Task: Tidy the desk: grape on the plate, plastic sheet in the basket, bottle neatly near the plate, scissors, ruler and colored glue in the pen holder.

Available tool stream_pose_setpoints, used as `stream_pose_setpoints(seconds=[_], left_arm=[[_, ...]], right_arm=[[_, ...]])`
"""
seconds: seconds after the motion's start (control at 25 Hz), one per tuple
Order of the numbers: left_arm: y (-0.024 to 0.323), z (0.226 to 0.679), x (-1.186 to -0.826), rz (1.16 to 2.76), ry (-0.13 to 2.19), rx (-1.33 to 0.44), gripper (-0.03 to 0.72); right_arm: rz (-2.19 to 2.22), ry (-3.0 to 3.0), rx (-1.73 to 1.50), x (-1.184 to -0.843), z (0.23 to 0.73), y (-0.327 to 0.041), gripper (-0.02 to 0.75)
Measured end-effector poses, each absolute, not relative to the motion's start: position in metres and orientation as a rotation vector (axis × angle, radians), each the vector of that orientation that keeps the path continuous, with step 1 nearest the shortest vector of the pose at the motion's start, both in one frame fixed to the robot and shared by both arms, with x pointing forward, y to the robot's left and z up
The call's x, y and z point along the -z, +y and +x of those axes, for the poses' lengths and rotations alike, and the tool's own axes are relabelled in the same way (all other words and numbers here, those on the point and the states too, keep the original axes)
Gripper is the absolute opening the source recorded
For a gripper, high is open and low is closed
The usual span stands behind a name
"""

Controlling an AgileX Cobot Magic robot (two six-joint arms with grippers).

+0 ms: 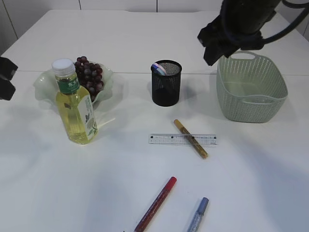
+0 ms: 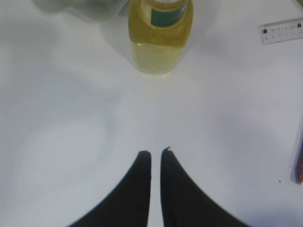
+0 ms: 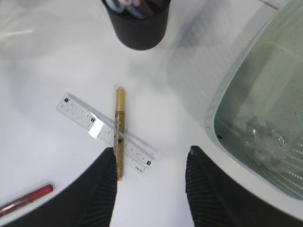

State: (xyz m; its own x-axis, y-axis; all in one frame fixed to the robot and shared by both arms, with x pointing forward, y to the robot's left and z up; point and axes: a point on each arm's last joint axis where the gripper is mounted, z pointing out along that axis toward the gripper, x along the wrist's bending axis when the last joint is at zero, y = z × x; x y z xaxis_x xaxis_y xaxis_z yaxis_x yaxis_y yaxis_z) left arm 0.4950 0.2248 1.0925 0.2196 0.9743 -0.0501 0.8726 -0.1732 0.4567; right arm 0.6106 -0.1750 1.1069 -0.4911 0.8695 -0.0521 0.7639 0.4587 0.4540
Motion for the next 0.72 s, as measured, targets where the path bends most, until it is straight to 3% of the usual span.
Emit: stream_pose_setpoints(seconds=[0.12, 0.36, 0.72], left_arm=[[0.224, 0.498, -1.094, 2.084, 1.687, -0.388, 0.131], [0.223, 0.505, -1.085, 2.105, 1.698, -0.384, 0.403], [0.221, 0.513, -1.030, 2.249, 1.808, -0.248, 0.445]], right_arm=[[1.209, 2.539, -0.499, -1.100, 0.603, -0.148, 0.384], [0.848, 2.742, -0.396, -1.059, 0.603, -0.100, 0.384], [0.446, 2.892, -0.266, -1.014, 0.617, -0.084, 0.384]])
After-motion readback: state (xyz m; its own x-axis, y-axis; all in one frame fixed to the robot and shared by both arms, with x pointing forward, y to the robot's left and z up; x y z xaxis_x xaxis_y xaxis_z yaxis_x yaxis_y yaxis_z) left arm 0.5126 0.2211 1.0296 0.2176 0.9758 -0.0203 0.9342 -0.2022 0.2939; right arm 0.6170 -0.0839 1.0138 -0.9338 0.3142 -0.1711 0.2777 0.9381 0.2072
